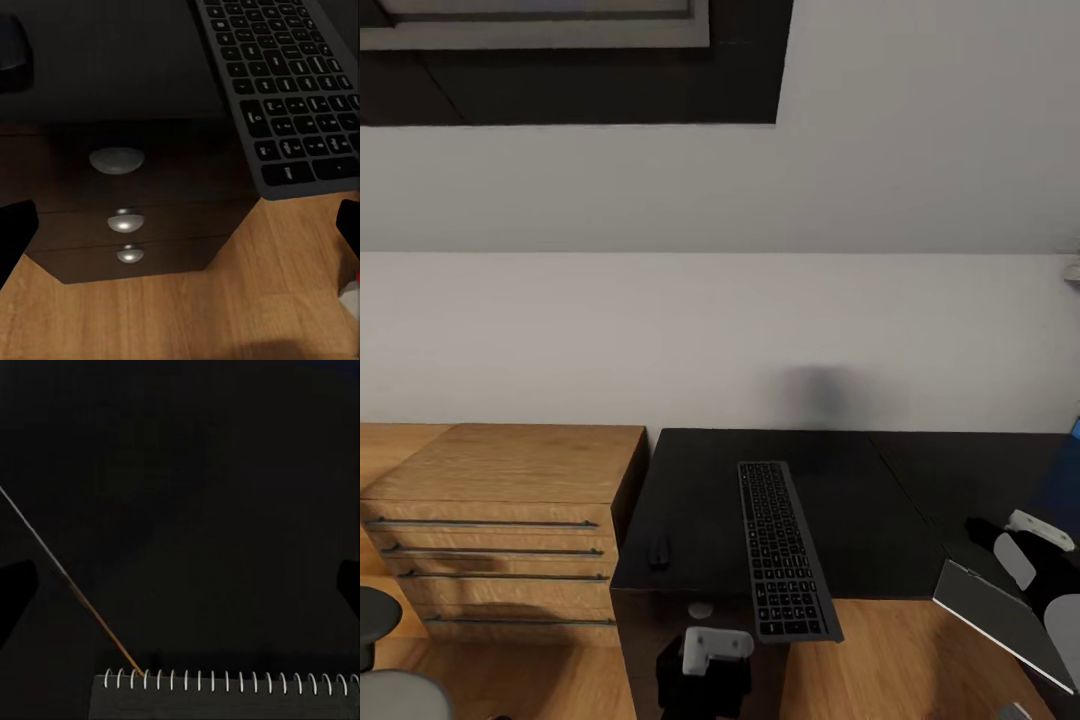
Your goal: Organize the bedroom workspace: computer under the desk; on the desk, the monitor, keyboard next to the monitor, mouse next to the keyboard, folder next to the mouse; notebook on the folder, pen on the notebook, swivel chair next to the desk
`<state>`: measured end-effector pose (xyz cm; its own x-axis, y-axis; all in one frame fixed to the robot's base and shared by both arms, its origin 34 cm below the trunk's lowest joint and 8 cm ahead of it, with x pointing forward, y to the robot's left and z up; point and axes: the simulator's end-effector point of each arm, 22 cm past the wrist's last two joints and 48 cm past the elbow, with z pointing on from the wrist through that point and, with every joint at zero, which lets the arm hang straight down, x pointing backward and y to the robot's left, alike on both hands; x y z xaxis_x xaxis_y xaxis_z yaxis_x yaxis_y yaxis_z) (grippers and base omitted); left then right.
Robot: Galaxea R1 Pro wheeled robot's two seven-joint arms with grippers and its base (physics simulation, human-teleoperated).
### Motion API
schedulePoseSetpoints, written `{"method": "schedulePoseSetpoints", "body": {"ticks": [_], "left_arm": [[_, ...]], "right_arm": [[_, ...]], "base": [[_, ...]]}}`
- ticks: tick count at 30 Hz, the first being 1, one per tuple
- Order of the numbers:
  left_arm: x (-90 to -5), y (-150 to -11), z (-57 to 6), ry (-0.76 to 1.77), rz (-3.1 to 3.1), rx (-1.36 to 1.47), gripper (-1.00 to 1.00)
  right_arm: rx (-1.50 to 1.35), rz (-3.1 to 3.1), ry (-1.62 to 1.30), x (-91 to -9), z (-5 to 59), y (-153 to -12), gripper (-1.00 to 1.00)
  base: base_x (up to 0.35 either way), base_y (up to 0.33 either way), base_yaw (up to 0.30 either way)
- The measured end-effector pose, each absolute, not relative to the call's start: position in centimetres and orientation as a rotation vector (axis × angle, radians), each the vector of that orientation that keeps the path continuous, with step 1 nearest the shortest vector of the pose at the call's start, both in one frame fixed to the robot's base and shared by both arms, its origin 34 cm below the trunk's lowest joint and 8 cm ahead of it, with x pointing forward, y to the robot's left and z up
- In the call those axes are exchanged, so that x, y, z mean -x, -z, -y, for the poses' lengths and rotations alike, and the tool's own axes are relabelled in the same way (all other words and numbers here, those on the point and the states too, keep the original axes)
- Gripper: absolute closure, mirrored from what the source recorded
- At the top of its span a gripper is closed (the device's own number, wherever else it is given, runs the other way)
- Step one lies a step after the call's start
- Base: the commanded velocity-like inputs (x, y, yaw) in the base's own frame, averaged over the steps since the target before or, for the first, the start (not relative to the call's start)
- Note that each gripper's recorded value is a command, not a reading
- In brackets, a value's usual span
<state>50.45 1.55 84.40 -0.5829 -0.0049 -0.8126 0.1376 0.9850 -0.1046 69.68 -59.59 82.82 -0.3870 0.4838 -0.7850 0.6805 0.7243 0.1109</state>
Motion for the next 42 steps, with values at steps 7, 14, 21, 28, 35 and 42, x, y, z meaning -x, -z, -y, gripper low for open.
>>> {"method": "schedulePoseSetpoints", "body": {"ticks": [7, 14, 21, 28, 35, 42], "left_arm": [[-50.2, -84.2, -1.5, 0.19, -2.188, -0.099, -1.0], [-50.2, -84.1, -1.6, 0.186, -2.189, -0.101, -1.0], [-50.3, -84.2, -1.6, 0.196, -2.18, -0.079, -1.0], [-50.0, -84.3, -1.3, 0.214, -2.171, -0.068, -1.0], [-49.9, -84.3, -1.2, 0.22, -2.17, -0.065, -1.0], [-49.4, -83.3, -1.6, 0.268, -2.222, 0.069, -1.0]], "right_arm": [[-0.868, -2.069, 0.269, -70.2, 58.2, -82.5, -1.0], [-0.866, -2.07, 0.267, -70.3, 58.0, -82.4, -1.0], [-0.871, -2.077, 0.256, -70.3, 57.8, -82.4, -1.0], [-0.875, -2.088, 0.251, -70.2, 57.8, -82.2, -1.0], [-0.874, -2.09, 0.251, -70.2, 57.7, -82.2, -1.0], [-0.874, -2.101, 0.253, -70.0, 57.8, -82.1, -1.0]], "base": [[0.0, 0.0, -0.009], [0.0, 0.0, -0.001], [0.0, 0.0, 0.0], [0.0, 0.0, 0.0], [0.0, 0.0, 0.0], [0.0, 0.0, 0.0]]}}
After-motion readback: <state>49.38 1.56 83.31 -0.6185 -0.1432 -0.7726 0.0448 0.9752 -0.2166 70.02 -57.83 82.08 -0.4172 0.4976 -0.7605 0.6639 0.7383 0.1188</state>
